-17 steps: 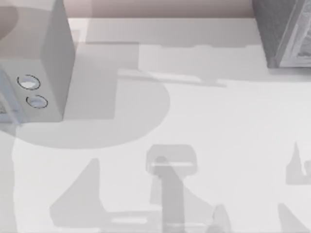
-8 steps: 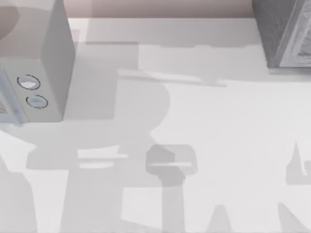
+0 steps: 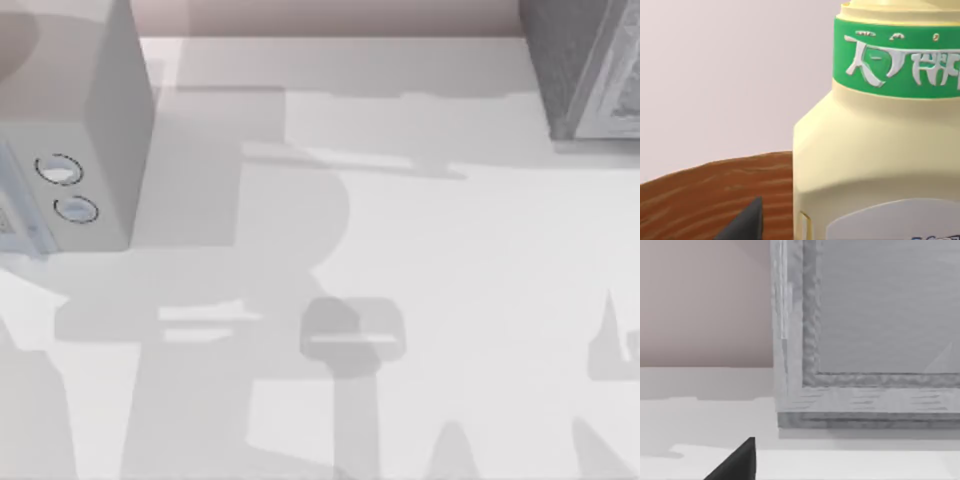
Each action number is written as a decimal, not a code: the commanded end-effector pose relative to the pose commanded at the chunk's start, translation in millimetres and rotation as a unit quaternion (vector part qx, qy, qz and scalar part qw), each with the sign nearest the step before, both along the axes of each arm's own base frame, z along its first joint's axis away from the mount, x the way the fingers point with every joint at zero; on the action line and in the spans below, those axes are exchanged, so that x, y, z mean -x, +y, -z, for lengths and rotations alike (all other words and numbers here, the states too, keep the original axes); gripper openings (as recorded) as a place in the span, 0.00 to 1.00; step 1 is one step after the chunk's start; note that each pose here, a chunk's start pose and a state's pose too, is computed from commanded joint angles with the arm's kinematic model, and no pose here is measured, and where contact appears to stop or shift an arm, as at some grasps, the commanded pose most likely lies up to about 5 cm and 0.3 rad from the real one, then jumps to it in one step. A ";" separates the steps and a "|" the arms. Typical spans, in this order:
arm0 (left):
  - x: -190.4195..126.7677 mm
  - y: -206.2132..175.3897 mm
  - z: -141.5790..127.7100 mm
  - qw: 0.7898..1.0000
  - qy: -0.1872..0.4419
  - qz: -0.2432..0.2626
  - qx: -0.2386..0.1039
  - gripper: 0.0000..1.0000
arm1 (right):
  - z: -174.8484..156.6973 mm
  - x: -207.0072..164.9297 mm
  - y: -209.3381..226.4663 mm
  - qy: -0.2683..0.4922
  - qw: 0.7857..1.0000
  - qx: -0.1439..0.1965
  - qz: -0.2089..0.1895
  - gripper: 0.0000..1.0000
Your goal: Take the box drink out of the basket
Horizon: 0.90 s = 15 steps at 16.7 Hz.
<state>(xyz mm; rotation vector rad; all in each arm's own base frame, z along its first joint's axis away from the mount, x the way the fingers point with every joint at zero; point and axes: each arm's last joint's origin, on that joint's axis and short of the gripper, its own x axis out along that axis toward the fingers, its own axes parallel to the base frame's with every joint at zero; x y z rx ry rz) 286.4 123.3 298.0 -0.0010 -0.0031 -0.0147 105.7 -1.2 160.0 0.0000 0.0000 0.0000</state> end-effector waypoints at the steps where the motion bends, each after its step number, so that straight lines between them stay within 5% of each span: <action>1: -3.4 0.3 1.6 1.000 0.003 0.000 0.002 1.00 | 0.0 0.0 0.0 0.000 1.000 0.000 0.000 1.00; 15: -49.0 0.5 4.0 1.000 0.005 0.000 0.002 1.00 | 0.0 0.0 0.0 0.000 1.000 0.000 0.000 1.00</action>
